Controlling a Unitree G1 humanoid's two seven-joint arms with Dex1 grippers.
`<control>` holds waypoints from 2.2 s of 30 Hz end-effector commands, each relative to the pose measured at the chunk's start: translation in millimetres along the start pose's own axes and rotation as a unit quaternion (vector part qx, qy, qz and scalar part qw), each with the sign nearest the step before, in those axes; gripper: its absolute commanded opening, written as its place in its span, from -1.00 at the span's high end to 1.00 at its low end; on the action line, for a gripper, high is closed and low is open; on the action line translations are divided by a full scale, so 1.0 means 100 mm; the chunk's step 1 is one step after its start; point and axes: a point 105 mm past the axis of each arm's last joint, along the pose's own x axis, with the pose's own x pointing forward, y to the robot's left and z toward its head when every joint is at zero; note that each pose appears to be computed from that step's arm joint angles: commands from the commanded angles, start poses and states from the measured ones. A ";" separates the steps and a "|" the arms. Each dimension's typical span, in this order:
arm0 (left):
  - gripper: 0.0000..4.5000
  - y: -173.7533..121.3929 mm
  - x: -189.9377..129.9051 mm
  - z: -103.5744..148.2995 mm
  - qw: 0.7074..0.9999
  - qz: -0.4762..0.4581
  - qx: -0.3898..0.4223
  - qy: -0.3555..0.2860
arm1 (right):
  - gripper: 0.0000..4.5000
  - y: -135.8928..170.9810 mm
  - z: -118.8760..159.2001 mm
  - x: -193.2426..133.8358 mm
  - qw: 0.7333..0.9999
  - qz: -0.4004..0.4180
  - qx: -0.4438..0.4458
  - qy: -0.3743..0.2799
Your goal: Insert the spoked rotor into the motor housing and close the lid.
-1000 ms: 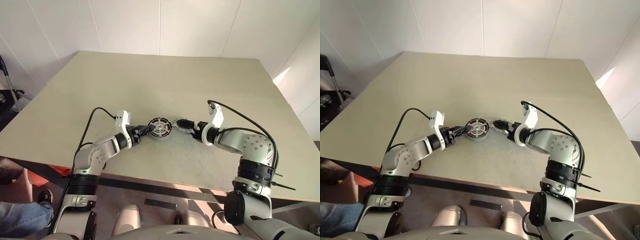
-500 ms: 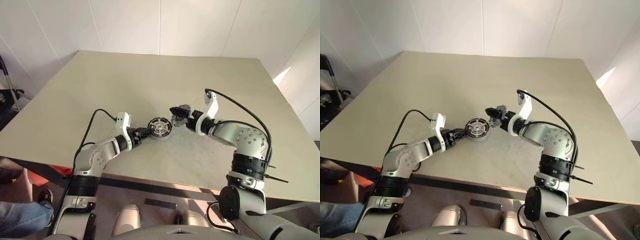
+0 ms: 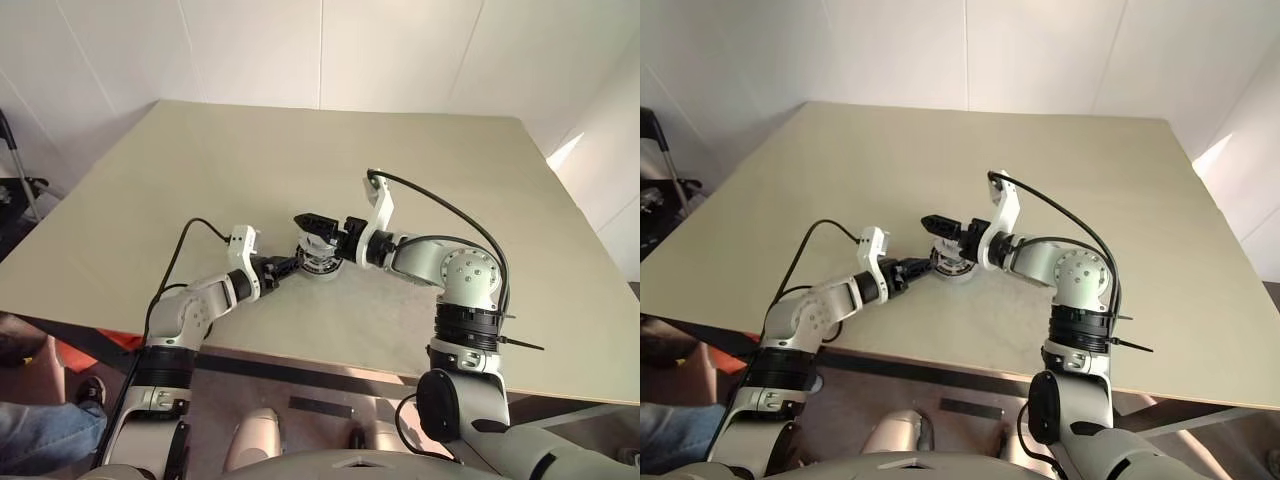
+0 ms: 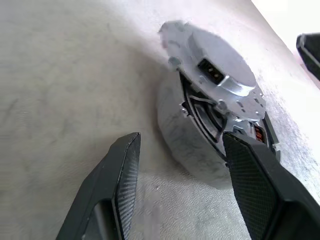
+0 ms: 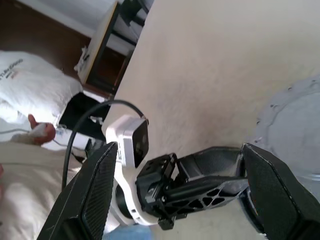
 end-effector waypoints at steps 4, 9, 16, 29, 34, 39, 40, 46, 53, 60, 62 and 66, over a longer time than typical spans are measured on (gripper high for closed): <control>-0.23 0.03 -0.12 0.21 0.999 -0.005 0.022 -0.032 | -0.98 0.01 0.23 -0.05 0.979 -0.041 -0.190 -0.066; -0.23 0.04 -0.20 0.29 0.999 -0.017 0.029 -0.037 | -0.98 -0.13 0.29 0.04 0.943 -0.068 -0.314 -0.090; -0.23 0.09 -0.26 0.34 0.998 -0.010 0.038 -0.041 | -0.98 -0.37 0.18 0.28 0.919 -0.090 -0.379 -0.065; -0.23 0.08 -0.25 0.30 0.998 -0.005 0.039 -0.040 | -0.98 -0.53 0.05 0.36 0.904 -0.098 -0.413 -0.041; -0.23 0.10 -0.27 0.31 0.998 -0.003 0.040 -0.041 | -0.98 -0.69 -0.02 0.32 0.906 -0.118 -0.406 -0.029; -0.23 0.12 -0.33 0.35 0.998 -0.003 0.040 -0.044 | -0.44 -0.74 -0.01 0.30 0.905 -0.126 -0.405 -0.029; -0.23 0.13 -0.34 0.36 0.998 -0.003 0.040 -0.046 | -0.41 -0.72 0.01 0.30 0.905 -0.123 -0.405 -0.033; -0.23 0.17 -0.42 0.42 0.998 0.001 0.036 -0.058 | -0.41 -0.61 0.13 0.24 0.905 -0.110 -0.409 -0.052; -0.23 0.20 -0.45 0.38 0.998 0.005 0.031 -0.057 | -0.41 -0.52 0.09 0.13 0.925 -0.060 -0.372 -0.038; -0.23 0.18 -0.42 0.36 0.998 0.004 0.030 -0.053 | -0.41 -0.57 -0.06 0.14 0.915 -0.056 -0.400 -0.010; -0.23 0.18 -0.42 0.36 0.998 0.004 0.030 -0.052 | -0.41 -0.58 -0.10 0.13 0.910 -0.053 -0.411 -0.003; -0.23 0.18 -0.42 0.35 0.998 0.005 0.031 -0.050 | -0.41 -0.58 -0.12 0.11 0.910 -0.044 -0.412 -0.006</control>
